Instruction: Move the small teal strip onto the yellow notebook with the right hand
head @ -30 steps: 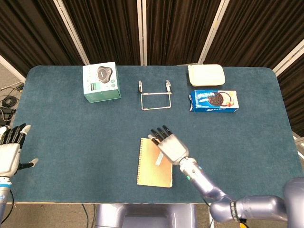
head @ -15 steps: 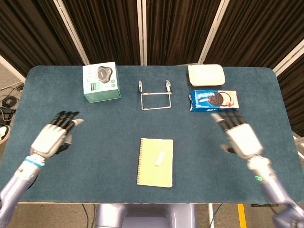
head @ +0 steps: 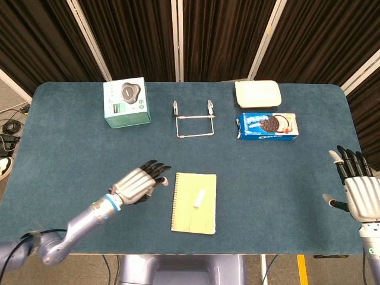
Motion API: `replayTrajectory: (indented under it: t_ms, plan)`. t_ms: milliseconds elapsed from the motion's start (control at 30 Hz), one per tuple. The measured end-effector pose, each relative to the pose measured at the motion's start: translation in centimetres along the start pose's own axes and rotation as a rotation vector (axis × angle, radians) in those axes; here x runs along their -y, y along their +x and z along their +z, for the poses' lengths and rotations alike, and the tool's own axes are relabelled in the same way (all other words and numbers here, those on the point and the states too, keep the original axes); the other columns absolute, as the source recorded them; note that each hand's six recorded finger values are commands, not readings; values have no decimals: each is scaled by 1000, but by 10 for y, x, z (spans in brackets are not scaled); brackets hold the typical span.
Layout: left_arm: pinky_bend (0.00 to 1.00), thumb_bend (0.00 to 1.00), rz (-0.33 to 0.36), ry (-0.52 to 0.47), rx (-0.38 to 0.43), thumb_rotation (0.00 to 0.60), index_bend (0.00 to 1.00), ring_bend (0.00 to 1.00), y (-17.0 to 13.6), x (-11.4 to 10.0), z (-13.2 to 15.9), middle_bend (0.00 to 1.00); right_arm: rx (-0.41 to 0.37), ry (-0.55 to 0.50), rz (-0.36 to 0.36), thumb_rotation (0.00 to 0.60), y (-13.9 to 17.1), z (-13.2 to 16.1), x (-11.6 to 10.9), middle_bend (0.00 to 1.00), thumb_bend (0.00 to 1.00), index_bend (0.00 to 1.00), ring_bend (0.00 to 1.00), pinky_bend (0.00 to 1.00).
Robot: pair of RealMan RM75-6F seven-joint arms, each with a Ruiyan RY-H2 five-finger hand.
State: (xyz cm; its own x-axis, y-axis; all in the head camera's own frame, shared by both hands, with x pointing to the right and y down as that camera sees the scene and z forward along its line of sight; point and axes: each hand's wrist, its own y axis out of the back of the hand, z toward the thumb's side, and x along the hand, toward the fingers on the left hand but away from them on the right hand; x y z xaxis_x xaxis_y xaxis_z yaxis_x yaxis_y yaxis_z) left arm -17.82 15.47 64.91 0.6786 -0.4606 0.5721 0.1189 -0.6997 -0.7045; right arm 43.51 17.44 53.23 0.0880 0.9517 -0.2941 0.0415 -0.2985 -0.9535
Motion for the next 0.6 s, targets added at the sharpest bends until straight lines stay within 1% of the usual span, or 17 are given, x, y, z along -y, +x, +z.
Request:
replayTrajectory:
  t_ms: [200,300,500,600]
  plan:
    - [0,1000,-53,-4,46,600,312,0,35,17,37,0,18,2,-1,600,-2,-9,-2,0,0,0,0,0]
    - [0,1000,-68,10,58,600,314,0,46,24,49,0,22,2,3,600,-4,-12,-2,0,0,0,0,0]
    - [0,1000,-78,32,59,600,318,0,58,31,63,0,34,2,3,600,-6,-16,-1,0,0,0,0,0]
    - [0,1000,-94,29,58,600,321,0,63,36,67,0,39,2,9,600,-7,-17,0,0,0,0,0,0]
